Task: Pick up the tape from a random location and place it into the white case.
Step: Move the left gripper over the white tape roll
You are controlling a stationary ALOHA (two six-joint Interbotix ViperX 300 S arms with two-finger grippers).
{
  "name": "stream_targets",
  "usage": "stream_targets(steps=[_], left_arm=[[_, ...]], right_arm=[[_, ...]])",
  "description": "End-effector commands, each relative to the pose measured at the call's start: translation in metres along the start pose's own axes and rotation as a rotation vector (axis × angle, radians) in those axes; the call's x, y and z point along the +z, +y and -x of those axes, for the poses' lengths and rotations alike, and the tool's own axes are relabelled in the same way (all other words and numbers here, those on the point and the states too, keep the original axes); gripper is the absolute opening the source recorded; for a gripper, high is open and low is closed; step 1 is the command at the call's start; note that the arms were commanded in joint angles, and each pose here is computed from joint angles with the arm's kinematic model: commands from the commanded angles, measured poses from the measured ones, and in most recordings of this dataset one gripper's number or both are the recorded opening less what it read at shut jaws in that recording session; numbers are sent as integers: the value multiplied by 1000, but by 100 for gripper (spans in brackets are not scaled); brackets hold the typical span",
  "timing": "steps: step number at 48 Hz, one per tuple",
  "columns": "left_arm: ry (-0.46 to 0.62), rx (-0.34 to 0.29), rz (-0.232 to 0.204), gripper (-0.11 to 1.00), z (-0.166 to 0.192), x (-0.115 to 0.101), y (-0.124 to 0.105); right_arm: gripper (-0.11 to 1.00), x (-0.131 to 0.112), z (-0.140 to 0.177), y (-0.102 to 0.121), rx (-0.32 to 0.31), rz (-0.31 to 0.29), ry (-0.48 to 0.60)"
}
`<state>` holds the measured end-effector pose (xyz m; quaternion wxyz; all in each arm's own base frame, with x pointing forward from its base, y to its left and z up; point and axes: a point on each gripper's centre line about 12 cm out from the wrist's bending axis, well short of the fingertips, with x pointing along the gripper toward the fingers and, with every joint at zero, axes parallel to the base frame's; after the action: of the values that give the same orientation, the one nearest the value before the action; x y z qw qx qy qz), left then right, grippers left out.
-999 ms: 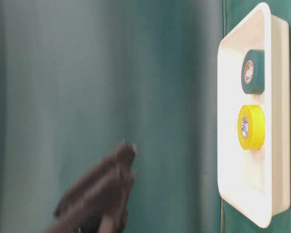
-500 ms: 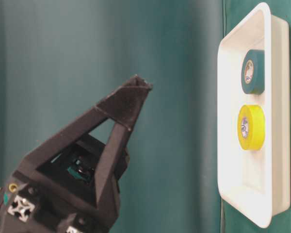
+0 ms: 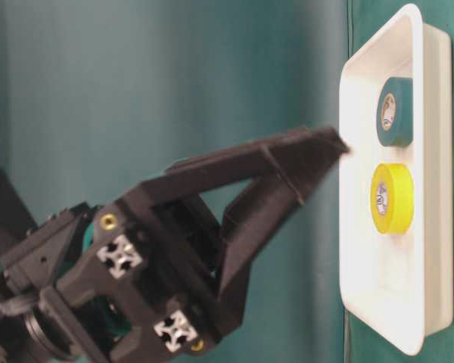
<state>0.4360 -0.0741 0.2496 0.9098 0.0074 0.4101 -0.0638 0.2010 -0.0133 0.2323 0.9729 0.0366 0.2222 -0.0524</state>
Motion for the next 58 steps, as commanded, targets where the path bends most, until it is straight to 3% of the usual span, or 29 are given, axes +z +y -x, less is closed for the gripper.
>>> stream_targets(steps=[1, 11, 58], left_arm=[[37, 5, 9, 91, 10, 14, 0], [136, 14, 9, 91, 8, 17, 0], [113, 13, 7, 91, 3, 16, 0]], right_arm=[[87, 9, 0, 1, 6, 3, -24], [87, 8, 0, 2, 7, 5, -22], [87, 7, -1, 1, 5, 5, -15]])
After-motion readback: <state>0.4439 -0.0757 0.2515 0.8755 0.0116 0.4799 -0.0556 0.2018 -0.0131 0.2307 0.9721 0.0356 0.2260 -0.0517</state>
